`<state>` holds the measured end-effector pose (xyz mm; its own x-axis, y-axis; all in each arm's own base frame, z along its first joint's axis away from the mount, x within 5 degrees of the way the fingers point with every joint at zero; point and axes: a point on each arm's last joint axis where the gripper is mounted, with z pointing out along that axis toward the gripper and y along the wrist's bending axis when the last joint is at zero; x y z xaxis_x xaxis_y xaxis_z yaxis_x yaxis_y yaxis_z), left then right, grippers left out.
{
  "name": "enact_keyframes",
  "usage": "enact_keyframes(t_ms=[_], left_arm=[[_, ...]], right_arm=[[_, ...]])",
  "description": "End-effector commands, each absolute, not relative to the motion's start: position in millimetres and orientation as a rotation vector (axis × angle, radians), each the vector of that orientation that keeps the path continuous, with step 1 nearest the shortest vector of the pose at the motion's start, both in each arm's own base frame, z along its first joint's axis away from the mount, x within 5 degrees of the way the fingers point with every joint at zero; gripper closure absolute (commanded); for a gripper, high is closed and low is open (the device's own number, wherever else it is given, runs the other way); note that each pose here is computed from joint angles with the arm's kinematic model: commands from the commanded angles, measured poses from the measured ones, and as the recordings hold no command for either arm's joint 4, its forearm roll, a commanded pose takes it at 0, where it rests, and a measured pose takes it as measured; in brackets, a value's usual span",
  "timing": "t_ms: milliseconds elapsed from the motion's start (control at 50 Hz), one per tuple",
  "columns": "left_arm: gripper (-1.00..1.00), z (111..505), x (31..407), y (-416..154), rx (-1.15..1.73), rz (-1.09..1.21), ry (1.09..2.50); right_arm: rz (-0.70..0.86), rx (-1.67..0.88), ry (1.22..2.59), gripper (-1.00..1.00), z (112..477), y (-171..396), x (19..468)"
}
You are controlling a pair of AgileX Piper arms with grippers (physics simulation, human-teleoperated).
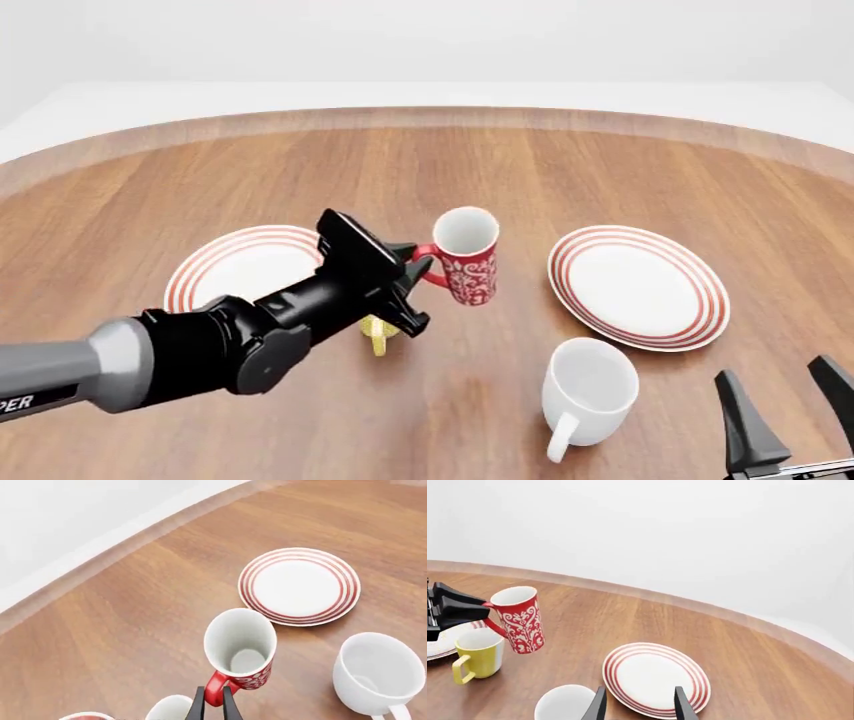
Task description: Put the red mug on the left plate.
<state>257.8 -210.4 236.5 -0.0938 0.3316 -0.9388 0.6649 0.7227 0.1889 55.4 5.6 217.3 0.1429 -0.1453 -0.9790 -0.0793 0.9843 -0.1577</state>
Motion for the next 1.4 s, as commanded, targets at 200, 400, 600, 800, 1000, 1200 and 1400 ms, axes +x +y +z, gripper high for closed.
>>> enact_keyframes(t_ms=[200,400,600,800,1000,1200,1400], left_arm=[[1.00,269.5,270.8,-157.0,0.642,-0.217,1.621],[1.00,278.0,275.2,-125.4,0.543,-0.150,1.596],[1.00,281.9,274.2,-84.0,0.415,-0.061,1.575],[1.00,271.5,264.5,-58.1,0.359,0.014,1.568],[1.00,263.6,252.5,-35.2,0.282,0.061,1.569],[1.00,247.1,248.3,-22.8,0.245,0.094,1.593],[1.00,233.9,251.6,-20.6,0.241,0.101,1.620]], right_arm=[[-0.051,-0.196,1.426,-1.00,217.4,5.9,55.4],[-0.054,-0.198,1.426,-1.00,217.4,5.9,55.4],[-0.055,-0.199,1.427,-1.00,217.3,5.8,55.4],[-0.056,-0.200,1.426,-1.00,217.4,5.9,55.4],[-0.055,-0.201,1.427,-1.00,217.3,5.9,55.4],[-0.055,-0.201,1.427,-1.00,217.3,5.9,55.4],[-0.056,-0.203,1.426,-1.00,217.4,5.9,55.4]])
